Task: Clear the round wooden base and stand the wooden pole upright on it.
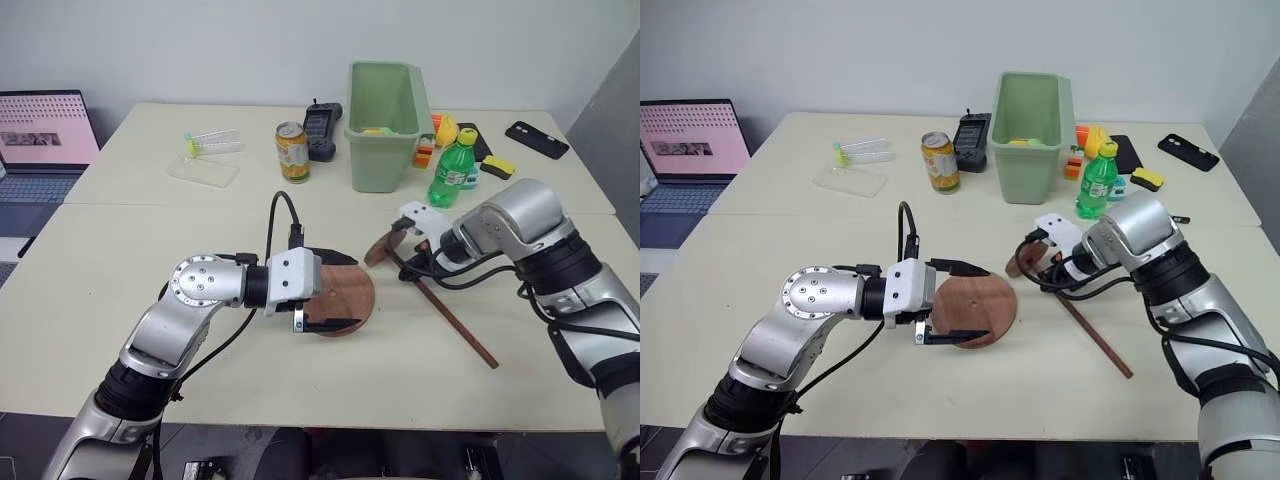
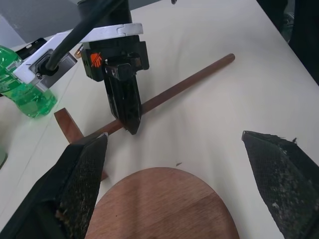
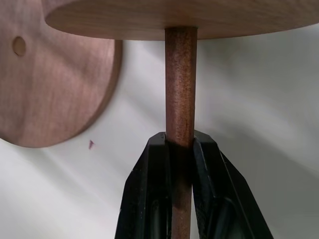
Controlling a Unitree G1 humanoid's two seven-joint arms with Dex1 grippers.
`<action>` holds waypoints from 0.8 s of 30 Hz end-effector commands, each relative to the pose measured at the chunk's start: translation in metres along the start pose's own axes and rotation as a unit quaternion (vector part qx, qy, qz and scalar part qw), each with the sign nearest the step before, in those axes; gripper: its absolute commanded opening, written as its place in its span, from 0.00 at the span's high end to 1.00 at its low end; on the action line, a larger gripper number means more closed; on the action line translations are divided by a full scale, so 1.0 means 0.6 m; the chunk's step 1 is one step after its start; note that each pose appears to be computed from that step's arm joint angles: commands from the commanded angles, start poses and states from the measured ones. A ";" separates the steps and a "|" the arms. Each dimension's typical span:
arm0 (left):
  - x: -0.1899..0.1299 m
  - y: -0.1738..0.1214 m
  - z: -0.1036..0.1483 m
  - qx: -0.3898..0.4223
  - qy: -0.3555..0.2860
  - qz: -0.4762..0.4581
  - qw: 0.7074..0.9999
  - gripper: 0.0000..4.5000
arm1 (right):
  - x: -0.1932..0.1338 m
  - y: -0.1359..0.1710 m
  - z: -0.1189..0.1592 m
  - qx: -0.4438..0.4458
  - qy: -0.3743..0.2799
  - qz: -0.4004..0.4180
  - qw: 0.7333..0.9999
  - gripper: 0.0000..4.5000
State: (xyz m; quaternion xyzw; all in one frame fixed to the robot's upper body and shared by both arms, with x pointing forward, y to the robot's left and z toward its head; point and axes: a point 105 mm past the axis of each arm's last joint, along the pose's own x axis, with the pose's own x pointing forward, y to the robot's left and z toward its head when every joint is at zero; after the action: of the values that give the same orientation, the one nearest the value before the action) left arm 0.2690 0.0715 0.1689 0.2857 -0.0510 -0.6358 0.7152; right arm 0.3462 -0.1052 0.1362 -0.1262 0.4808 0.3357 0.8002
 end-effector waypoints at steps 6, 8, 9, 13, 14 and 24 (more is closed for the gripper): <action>-0.075 0.057 -0.006 0.001 0.041 0.073 0.997 0.00 | -0.125 0.011 0.068 -0.060 -0.161 0.016 0.985 0.95; -0.104 0.058 -0.021 -0.010 0.073 0.088 0.993 0.00 | -0.159 0.033 0.077 -0.104 -0.225 0.028 0.968 0.95; -0.114 0.056 -0.026 -0.012 0.085 0.090 0.992 0.00 | -0.169 0.040 0.083 -0.121 -0.257 0.027 0.958 0.95; -0.141 0.044 -0.042 -0.026 0.119 0.096 0.988 0.00 | -0.215 0.088 0.112 -0.175 -0.428 0.054 0.885 0.95; -0.145 0.041 -0.043 -0.031 0.123 0.097 0.987 0.00 | -0.225 0.101 0.113 -0.189 -0.464 0.068 0.863 0.95; -0.160 0.025 -0.059 -0.059 0.149 0.083 0.984 0.00 | -0.227 0.194 0.112 -0.231 -0.628 0.107 0.735 0.95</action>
State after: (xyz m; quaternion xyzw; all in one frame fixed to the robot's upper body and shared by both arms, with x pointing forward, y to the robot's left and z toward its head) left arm 0.2839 0.1743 0.1645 0.3172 0.0800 -0.5241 0.7863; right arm 0.2822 -0.0411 0.2880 -0.0167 -0.1607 0.5297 0.8326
